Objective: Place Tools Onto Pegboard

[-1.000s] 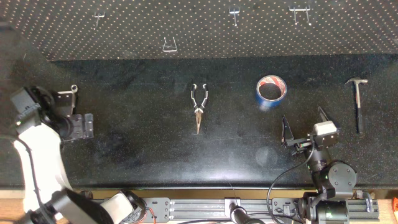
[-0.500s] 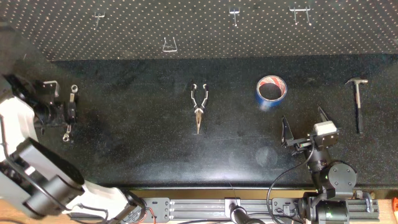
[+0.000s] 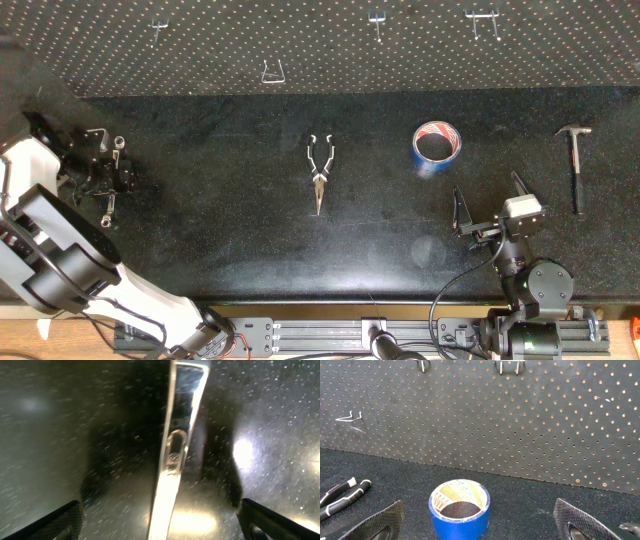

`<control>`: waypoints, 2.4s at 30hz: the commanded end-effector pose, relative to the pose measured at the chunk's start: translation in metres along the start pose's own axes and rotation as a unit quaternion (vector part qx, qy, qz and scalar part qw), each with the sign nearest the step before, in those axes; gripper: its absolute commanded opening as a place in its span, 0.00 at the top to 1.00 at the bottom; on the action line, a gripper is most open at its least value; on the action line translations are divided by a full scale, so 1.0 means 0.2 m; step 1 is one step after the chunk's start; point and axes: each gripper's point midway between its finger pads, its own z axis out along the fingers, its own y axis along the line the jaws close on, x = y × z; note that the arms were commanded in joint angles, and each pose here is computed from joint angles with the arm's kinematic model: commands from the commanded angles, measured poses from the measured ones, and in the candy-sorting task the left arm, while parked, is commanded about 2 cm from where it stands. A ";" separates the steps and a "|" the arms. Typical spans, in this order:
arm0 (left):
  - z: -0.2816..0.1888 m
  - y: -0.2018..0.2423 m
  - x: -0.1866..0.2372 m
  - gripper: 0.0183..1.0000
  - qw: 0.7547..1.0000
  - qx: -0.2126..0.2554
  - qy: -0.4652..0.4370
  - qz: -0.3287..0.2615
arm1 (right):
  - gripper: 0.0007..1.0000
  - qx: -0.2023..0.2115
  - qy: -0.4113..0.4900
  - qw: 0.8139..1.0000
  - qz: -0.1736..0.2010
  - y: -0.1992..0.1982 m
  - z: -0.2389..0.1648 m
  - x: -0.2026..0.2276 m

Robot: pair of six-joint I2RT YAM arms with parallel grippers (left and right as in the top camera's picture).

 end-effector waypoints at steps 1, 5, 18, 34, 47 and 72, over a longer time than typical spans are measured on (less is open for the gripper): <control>0.03 -0.02 -0.05 0.01 1.000 0.002 -0.002 0.012 | 0.02 -0.008 -0.001 1.000 0.005 0.02 0.00 0.00; 0.03 -0.02 -0.07 0.39 1.000 -0.002 -0.008 0.013 | 0.02 -0.008 -0.001 1.000 0.005 0.02 0.00 0.00; -0.16 -0.01 -0.12 0.99 0.998 -0.035 -0.048 0.020 | 0.02 -0.008 -0.001 1.000 0.005 0.02 0.00 0.00; -1.14 -0.80 -0.24 0.99 0.910 -0.035 -0.413 0.009 | 0.02 -0.008 -0.001 1.000 0.005 0.02 0.00 0.00; -1.02 -0.80 -0.30 0.99 0.905 -0.033 -0.425 0.009 | 0.02 -0.008 -0.001 1.000 0.005 0.02 0.00 0.00; -0.92 -0.87 -0.44 0.99 0.903 -0.044 -0.424 0.051 | 0.02 -0.008 -0.001 1.000 0.005 0.02 0.00 0.00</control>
